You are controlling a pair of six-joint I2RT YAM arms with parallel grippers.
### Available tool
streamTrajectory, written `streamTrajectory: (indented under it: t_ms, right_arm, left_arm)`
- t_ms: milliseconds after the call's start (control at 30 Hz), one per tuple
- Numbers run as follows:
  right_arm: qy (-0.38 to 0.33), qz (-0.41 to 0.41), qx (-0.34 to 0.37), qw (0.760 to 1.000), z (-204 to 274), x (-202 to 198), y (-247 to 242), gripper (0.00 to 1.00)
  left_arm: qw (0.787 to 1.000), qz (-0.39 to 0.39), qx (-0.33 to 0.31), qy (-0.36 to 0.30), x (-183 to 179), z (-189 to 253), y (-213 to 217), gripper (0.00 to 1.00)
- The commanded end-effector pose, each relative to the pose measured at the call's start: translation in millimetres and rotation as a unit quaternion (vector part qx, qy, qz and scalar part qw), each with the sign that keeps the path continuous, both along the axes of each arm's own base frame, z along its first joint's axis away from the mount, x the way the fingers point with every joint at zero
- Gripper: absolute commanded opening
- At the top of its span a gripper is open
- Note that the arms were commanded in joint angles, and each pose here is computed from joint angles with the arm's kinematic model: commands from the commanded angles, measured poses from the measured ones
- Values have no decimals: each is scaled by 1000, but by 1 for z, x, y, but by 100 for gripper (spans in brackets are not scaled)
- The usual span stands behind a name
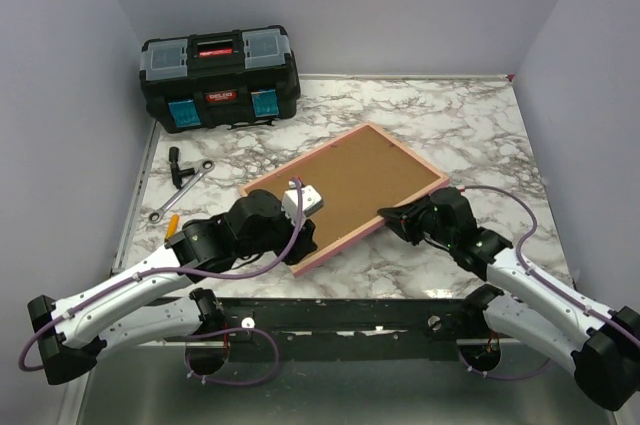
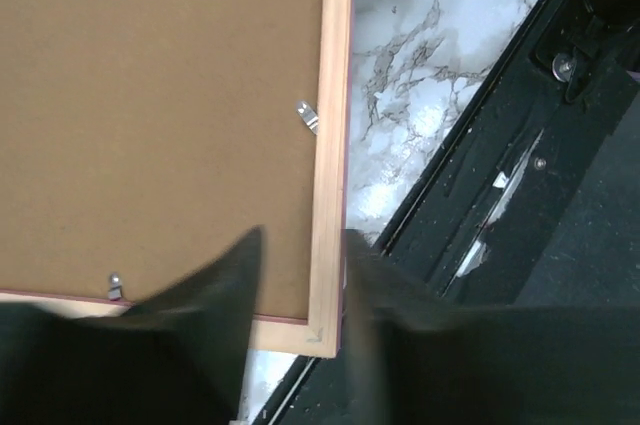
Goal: Take the photo out of the frame
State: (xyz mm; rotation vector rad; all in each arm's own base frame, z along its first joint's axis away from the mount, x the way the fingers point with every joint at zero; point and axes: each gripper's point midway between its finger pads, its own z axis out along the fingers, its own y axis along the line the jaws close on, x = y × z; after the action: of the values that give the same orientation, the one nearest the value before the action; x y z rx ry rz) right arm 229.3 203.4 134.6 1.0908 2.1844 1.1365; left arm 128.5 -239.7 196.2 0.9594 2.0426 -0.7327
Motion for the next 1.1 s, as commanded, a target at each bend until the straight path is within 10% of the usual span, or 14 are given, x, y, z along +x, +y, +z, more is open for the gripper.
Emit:
streamTrajectory:
  t_ms: [0,133,500,833,1067]
  right_arm:
    - [-8,-34,38,999,-9,2,-5,1]
    - [-11,-37,38,999,-24,0,-7,1]
    - [16,-65,6,998,-79,-13,-8,3]
    - [28,133,-87,987,-107,-59,60,46]
    - [-2,305,-191,933,-126,-100,63,75]
  left_arm:
    - [999,-8,-40,-8,-6,20,-2,56]
    - [998,15,-60,-31,-3,36,9,75]
    - [972,177,-96,-121,52,100,33,83]
    - [958,270,-71,-69,86,78,36,90]
    - [926,370,-64,32,116,29,71,90]
